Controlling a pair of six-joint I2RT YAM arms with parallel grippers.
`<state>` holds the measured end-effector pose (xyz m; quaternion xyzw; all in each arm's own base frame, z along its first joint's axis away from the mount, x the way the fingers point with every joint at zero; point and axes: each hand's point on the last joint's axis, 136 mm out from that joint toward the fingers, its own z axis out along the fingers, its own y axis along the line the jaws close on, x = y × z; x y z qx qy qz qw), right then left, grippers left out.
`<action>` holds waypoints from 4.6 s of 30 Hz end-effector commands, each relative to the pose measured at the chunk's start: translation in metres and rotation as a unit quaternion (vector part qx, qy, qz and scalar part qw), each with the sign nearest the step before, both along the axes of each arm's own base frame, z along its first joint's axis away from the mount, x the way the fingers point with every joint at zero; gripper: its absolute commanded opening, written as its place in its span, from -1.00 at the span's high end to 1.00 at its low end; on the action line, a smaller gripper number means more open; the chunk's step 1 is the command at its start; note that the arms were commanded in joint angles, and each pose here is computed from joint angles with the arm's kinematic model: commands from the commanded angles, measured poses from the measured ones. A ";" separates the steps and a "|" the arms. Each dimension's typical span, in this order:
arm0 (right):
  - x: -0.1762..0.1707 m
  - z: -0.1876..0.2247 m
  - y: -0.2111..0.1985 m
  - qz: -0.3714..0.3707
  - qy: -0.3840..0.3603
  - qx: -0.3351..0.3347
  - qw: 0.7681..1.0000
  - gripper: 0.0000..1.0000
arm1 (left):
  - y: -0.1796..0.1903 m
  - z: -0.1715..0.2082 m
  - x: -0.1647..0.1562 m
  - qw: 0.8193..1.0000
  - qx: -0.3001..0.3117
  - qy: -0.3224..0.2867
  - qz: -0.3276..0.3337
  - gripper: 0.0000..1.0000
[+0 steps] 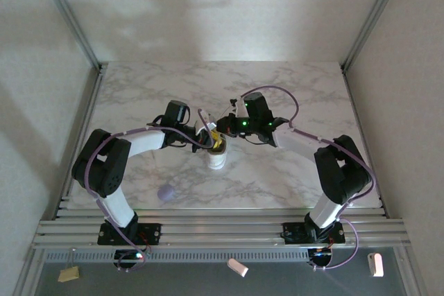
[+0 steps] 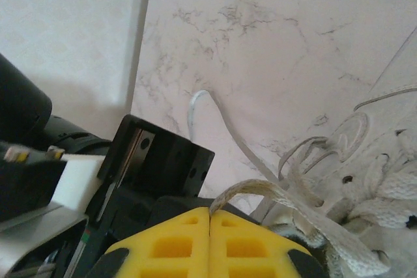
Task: Tie the shoes
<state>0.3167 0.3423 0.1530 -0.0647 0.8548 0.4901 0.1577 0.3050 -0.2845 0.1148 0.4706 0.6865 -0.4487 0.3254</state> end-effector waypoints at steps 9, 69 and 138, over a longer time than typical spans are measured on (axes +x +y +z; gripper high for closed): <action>0.014 0.008 0.006 0.012 -0.002 0.014 1.000 0.55 | -0.005 0.013 -0.012 0.999 -0.029 -0.005 -0.025 1.00; -0.048 -0.001 -0.029 0.106 -0.010 0.011 0.994 0.61 | -0.004 0.009 -0.010 1.000 -0.020 -0.001 -0.016 1.00; -0.037 0.178 -0.132 -0.078 -0.315 -0.166 0.931 1.00 | 0.086 -0.032 0.025 0.920 0.089 -0.031 0.381 -0.56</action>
